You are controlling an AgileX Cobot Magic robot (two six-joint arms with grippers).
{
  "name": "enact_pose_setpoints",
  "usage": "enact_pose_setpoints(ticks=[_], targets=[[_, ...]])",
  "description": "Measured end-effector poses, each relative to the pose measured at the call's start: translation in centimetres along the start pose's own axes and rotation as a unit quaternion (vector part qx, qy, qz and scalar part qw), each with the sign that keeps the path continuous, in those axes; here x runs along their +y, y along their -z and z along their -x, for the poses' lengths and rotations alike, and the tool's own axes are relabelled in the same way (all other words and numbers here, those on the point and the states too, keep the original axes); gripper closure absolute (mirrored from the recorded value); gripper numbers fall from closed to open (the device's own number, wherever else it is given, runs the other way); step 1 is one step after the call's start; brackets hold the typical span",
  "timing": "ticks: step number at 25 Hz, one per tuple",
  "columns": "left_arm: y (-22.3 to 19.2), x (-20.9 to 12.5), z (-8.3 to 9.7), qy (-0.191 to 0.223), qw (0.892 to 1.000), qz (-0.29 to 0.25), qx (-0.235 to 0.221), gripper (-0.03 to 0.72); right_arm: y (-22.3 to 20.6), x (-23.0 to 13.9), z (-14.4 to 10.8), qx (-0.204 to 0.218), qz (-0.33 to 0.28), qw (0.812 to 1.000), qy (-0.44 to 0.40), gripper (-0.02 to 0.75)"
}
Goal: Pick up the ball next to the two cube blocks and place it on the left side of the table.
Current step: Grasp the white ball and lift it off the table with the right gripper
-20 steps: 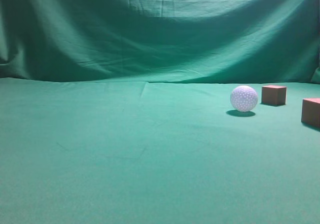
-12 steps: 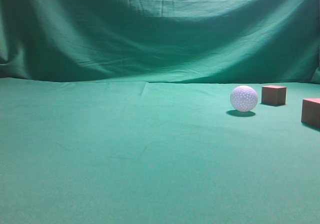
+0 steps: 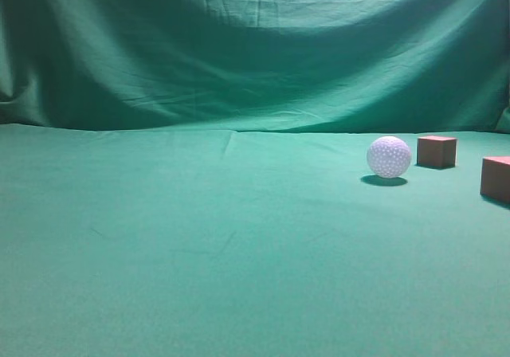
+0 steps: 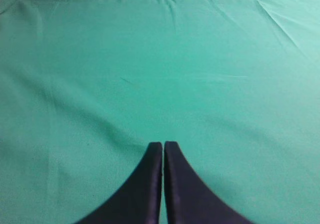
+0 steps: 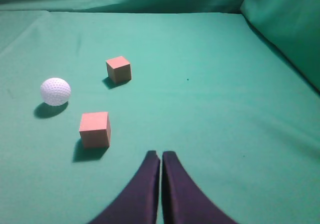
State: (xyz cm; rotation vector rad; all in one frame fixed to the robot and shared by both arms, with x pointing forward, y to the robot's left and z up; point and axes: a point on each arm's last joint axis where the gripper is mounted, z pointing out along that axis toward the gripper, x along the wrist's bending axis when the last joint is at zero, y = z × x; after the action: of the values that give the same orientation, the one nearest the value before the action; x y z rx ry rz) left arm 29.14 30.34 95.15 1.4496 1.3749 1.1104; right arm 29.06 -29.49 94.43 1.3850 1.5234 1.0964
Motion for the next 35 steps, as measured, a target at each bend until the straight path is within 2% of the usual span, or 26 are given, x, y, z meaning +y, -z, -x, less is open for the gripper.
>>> enact_pose_setpoints(ticks=[3, 5, 8, 10, 11, 13, 15, 18, 22, 23, 24, 25, 28, 29, 31, 33, 34, 35], targets=[[0.0, 0.0, 0.0, 0.0, 1.0, 0.0, 0.0, 0.688, 0.0, 0.2, 0.1, -0.005, 0.009, 1.0, 0.015, 0.738], [0.0, 0.0, 0.0, 0.0, 1.0, 0.0, 0.0, 0.688, 0.0, 0.7, 0.0, -0.001, 0.04, 0.999, 0.002, 0.738], [0.0, 0.0, 0.0, 0.0, 1.0, 0.0, 0.0, 0.688, 0.4, 2.8, -0.3, 0.024, 0.154, 0.986, -0.062, 0.738], [0.0, 0.0, 0.0, 0.0, 1.0, 0.0, 0.0, 0.688, 1.3, 4.7, -0.4, 0.042, 0.266, 0.961, -0.068, 0.738], [0.0, 0.0, 0.0, 0.0, 1.0, 0.0, 0.0, 0.688, 1.7, 5.2, -0.5, 0.048, 0.303, 0.949, -0.065, 0.738], [0.0, 0.0, 0.0, 0.0, 1.0, 0.0, 0.0, 0.688, 2.3, 6.3, -0.6, 0.053, 0.332, 0.94, -0.053, 0.738], [0.0, 0.0, 0.0, 0.0, 1.0, 0.0, 0.0, 0.688, 2.6, 7.9, -0.6, 0.047, 0.313, 0.948, -0.045, 0.738], [0.0, 0.0, 0.0, 0.0, 1.0, 0.0, 0.0, 0.688, 2.5, 11.0, -0.4, 0.03, 0.238, 0.97, -0.047, 0.738], [0.0, 0.0, 0.0, 0.0, 1.0, 0.0, 0.0, 0.688, -0.2, 13.0, -0.1, 0.001, 0.057, 0.997, -0.056, 0.738], [0.0, 0.0, 0.0, 0.0, 1.0, 0.0, 0.0, 0.688, -0.2, 13.0, -0.1, 0.001, 0.057, 0.997, -0.056, 0.738], [0.0, 0.0, 0.0, 0.0, 1.0, 0.0, 0.0, 0.688, -1.0, 13.2, -0.1, -0.005, 0.009, 0.998, -0.06, 0.738], [0.0, 0.0, 0.0, 0.0, 1.0, 0.0, 0.0, 0.688, -3.0, 13.4, -0.2, -0.011, -0.093, 0.993, -0.073, 0.738], [0.0, 0.0, 0.0, 0.0, 1.0, 0.0, 0.0, 0.688, -5.5, 14.1, -0.7, 0.003, -0.207, 0.975, -0.08, 0.738], [0.0, 0.0, 0.0, 0.0, 1.0, 0.0, 0.0, 0.688, -5.5, 14.1, -0.7, 0.003, -0.207, 0.975, -0.08, 0.738], [0.0, 0.0, 0.0, 0.0, 1.0, 0.0, 0.0, 0.688, -7.1, 14.9, -1.3, 0.025, -0.25, 0.964, -0.089, 0.738], [0.0, 0.0, 0.0, 0.0, 1.0, 0.0, 0.0, 0.688, -8.8, 16.0, -2.0, 0.055, -0.265, 0.959, -0.088, 0.738], [0.0, 0.0, 0.0, 0.0, 1.0, 0.0, 0.0, 0.688, -9.4, 16.4, -2.4, 0.074, -0.266, 0.958, -0.078, 0.738], [0.0, 0.0, 0.0, 0.0, 1.0, 0.0, 0.0, 0.688, -10.6, 17.2, -3.4, 0.118, -0.261, 0.958, -0.021, 0.738]])
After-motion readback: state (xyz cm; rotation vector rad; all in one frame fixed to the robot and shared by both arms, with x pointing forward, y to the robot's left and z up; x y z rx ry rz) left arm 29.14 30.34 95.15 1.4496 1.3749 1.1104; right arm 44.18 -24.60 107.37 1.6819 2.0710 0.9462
